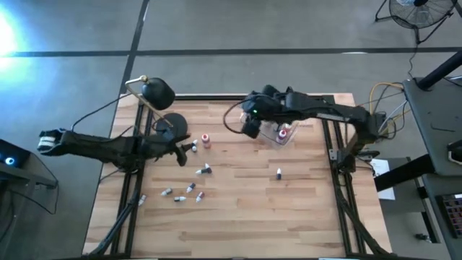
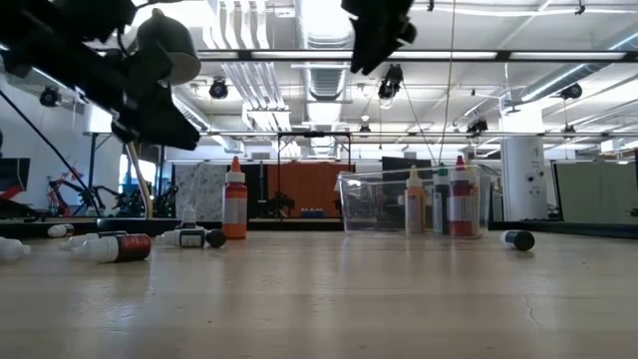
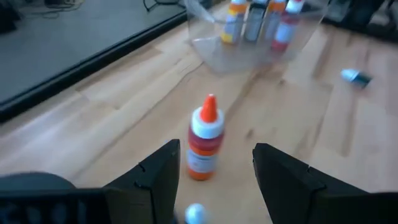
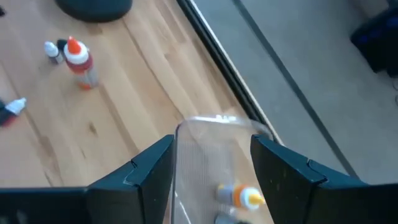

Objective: Pick & Place food coloring
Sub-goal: Put the large orange food coloring bottle into the transparent bin

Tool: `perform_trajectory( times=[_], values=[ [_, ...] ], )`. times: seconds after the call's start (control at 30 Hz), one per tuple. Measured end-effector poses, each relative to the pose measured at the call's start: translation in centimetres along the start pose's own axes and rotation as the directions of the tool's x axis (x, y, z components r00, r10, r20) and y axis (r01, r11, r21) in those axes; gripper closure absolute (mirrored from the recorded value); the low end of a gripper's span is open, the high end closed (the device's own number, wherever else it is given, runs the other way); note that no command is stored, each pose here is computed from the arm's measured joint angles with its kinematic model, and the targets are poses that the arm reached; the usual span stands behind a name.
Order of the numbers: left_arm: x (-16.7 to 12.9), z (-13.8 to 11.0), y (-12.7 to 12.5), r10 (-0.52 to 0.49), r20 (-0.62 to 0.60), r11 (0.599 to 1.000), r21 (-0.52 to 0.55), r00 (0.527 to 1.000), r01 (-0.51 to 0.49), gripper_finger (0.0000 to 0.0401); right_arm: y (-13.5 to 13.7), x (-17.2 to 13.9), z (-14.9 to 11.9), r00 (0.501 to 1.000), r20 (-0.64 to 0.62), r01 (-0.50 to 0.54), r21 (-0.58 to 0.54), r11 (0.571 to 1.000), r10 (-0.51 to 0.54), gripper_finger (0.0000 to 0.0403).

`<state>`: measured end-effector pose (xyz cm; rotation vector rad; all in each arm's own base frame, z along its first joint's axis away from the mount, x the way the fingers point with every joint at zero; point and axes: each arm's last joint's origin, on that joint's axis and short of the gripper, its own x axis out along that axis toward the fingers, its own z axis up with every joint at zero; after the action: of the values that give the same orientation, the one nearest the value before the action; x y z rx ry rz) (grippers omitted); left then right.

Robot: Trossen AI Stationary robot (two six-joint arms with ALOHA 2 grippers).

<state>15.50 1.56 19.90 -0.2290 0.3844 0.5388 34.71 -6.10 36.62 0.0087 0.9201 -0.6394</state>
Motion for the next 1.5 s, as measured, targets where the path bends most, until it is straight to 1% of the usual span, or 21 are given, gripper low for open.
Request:
perform_trajectory(
  times=[0.1, 0.17, 0.27, 0.33, 0.37, 0.53, 0.67, 0.8, 0.93, 1.03, 1.13, 1.3, 1.4, 1.43, 1.5],
  values=[
    [0.8, 0.1, 0.4, 0.011, -0.015, 0.996, 0.083, 1.000, -0.010, 0.0224, -0.2, -1.5, -1.4, 1.000, 0.013, 0.019, 0.036, 0.999, -0.019, 0.0202],
    [1.2, 0.3, 0.6, 0.015, -0.005, 0.992, 0.128, 1.000, -0.014, 0.0224, -0.6, -2.9, -2.2, 0.998, 0.046, 0.031, 0.074, 0.997, -0.034, 0.0202],
    [1.7, 0.6, 0.5, -0.036, 0.011, 0.986, 0.161, 0.999, 0.034, 0.0224, -0.9, -3.9, -3.5, 0.996, 0.061, 0.054, 0.113, 0.992, -0.061, 0.0202],
    [2.3, 0.8, 0.3, -0.076, 0.009, 0.982, 0.173, 0.997, 0.073, 0.0224, -0.7, -3.9, -4.3, 0.996, 0.050, 0.066, 0.130, 0.989, -0.073, 0.0202],
    [2.7, 0.9, 0.2, -0.078, 0.009, 0.981, 0.181, 0.997, 0.075, 0.0224, -0.7, -3.9, -4.7, 0.996, 0.047, 0.065, 0.141, 0.988, -0.072, 0.0202],
    [4.6, 0.8, 0.3, -0.024, -0.068, 0.976, 0.213, 0.997, 0.038, 0.0224, -0.8, -3.7, -5.8, 0.996, 0.031, 0.074, 0.152, 0.986, -0.080, 0.0202],
    [5.9, 0.9, 0.3, 0.002, -0.110, 0.976, 0.216, 0.994, 0.022, 0.0224, -0.5, -3.1, -6.2, 0.996, 0.014, 0.081, 0.140, 0.987, -0.084, 0.0202],
    [7.1, 1.0, 0.2, -0.026, -0.145, 0.972, 0.229, 0.989, 0.059, 0.0224, -0.4, -2.8, -6.5, 0.996, 0.005, 0.085, 0.129, 0.988, -0.087, 0.0202],
    [8.2, 1.4, 0.1, -0.007, -0.166, 0.970, 0.238, 0.986, 0.047, 0.0224, -0.4, -2.5, -6.7, 0.996, -0.004, 0.089, 0.123, 0.988, -0.090, 0.0202],
    [8.7, 1.7, 0.1, -0.022, -0.181, 0.973, 0.221, 0.983, 0.063, 0.0226, -0.3, -2.5, -6.7, 0.996, -0.007, 0.087, 0.119, 0.989, -0.087, 0.0202],
    [9.2, 1.7, 0.1, -0.012, -0.219, 0.973, 0.224, 0.976, 0.062, 0.0245, -0.4, -2.5, -6.7, 0.996, -0.008, 0.088, 0.119, 0.989, -0.088, 0.0202],
    [9.2, 2.0, 0.1, -0.008, -0.236, 0.973, 0.222, 0.972, 0.062, 0.0306, -0.4, -2.5, -6.7, 0.996, -0.008, 0.088, 0.117, 0.989, -0.088, 0.0202],
    [9.0, 2.5, 0.0, -0.009, -0.237, 0.975, 0.212, 0.972, 0.061, 0.0309, -0.4, -2.5, -6.8, 0.996, -0.010, 0.089, 0.106, 0.990, -0.088, 0.0202],
    [8.9, 3.0, -0.1, -0.011, -0.229, 0.977, 0.204, 0.973, 0.059, 0.0309, -0.4, -2.5, -6.8, 0.996, -0.011, 0.090, 0.104, 0.990, -0.089, 0.0202],
    [8.9, 4.7, -0.5, -0.024, -0.185, 0.980, 0.192, 0.982, 0.060, 0.0309, -0.4, -2.5, -6.8, 0.995, -0.007, 0.104, 0.104, 0.989, -0.104, 0.0202]
  ],
)
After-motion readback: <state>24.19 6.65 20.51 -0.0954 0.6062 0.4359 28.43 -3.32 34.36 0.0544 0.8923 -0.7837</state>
